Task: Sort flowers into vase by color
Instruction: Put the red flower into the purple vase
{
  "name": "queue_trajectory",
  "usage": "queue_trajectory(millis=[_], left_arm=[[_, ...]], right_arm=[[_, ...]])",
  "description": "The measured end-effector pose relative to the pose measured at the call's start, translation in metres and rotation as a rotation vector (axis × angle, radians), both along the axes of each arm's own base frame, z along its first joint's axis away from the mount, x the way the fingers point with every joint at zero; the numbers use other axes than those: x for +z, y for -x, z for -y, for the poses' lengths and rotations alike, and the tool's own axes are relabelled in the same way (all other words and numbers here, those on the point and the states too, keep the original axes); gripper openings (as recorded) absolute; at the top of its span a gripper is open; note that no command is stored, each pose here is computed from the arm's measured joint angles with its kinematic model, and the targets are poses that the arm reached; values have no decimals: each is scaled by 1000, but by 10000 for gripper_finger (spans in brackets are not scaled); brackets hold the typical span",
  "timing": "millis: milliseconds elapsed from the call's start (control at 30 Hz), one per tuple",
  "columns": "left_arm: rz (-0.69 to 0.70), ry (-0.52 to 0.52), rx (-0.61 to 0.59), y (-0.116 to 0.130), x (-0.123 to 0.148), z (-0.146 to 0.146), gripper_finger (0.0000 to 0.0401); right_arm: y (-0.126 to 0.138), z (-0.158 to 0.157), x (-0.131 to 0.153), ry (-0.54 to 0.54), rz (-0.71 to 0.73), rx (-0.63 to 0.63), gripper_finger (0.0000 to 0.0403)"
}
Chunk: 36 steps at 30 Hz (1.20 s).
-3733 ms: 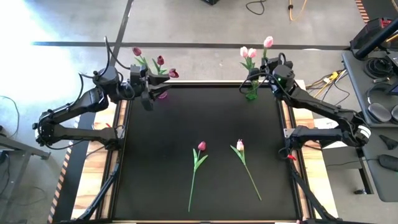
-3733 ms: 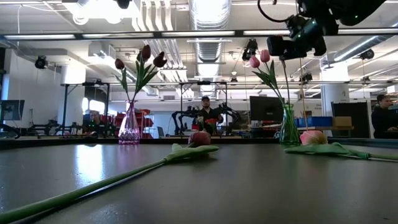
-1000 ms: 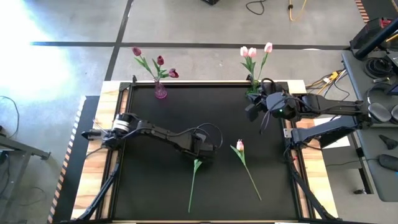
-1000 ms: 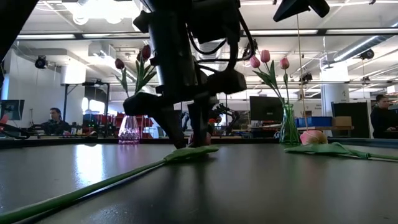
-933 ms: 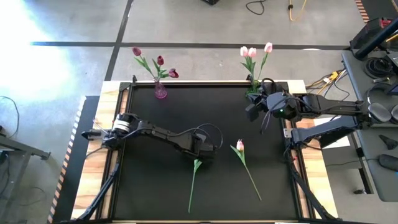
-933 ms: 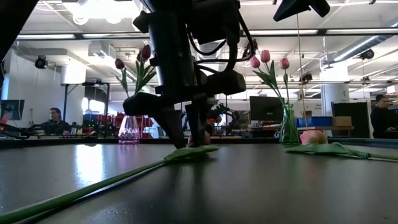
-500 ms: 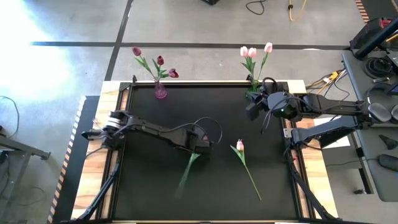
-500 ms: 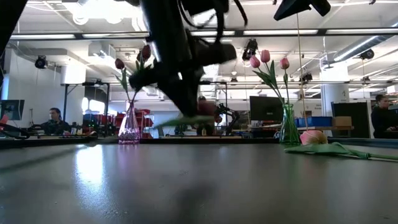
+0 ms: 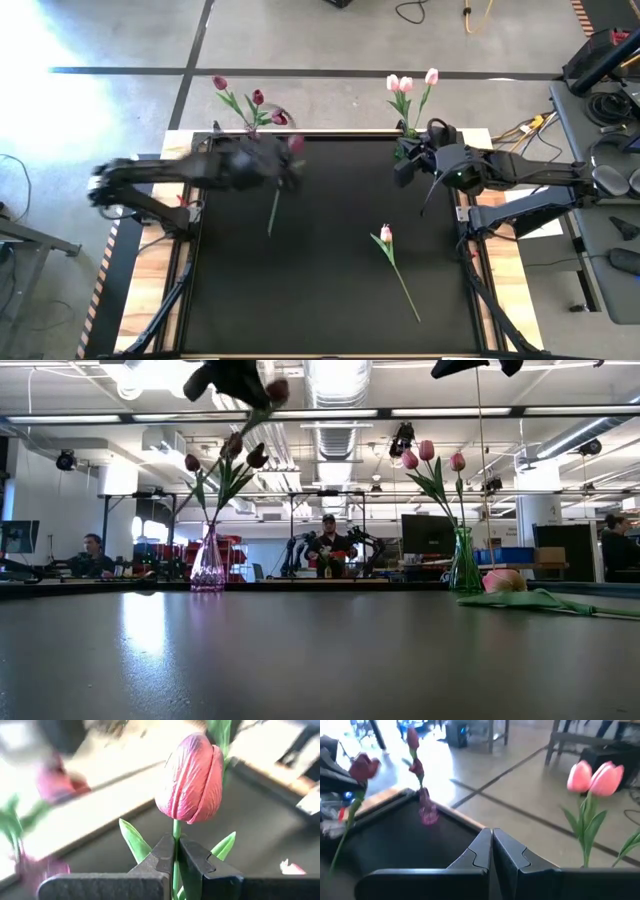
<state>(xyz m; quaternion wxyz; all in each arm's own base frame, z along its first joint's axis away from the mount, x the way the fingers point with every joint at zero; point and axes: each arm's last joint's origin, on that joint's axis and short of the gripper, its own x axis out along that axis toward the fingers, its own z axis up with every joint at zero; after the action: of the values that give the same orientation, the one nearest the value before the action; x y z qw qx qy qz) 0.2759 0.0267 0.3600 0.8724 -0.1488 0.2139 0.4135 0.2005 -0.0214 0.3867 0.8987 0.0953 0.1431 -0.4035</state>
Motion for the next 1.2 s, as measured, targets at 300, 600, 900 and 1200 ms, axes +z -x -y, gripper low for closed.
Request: queue_trajectory(millis=[300, 600, 900, 1200], left_arm=[[264, -319, -117, 111, 42, -54, 0], [404, -580, -11, 169, 37, -78, 0], [386, -663, 61, 174, 27, -117, 0], [295, -694, 30, 167, 36, -151, 0]], right_arm=[[-4, 2, 2, 65, 56, -54, 9], [-20, 2, 13, 166, 152, -26, 9], [-40, 2, 10, 216, 144, -9, 9], [-50, 2, 5, 217, 118, -5, 9]])
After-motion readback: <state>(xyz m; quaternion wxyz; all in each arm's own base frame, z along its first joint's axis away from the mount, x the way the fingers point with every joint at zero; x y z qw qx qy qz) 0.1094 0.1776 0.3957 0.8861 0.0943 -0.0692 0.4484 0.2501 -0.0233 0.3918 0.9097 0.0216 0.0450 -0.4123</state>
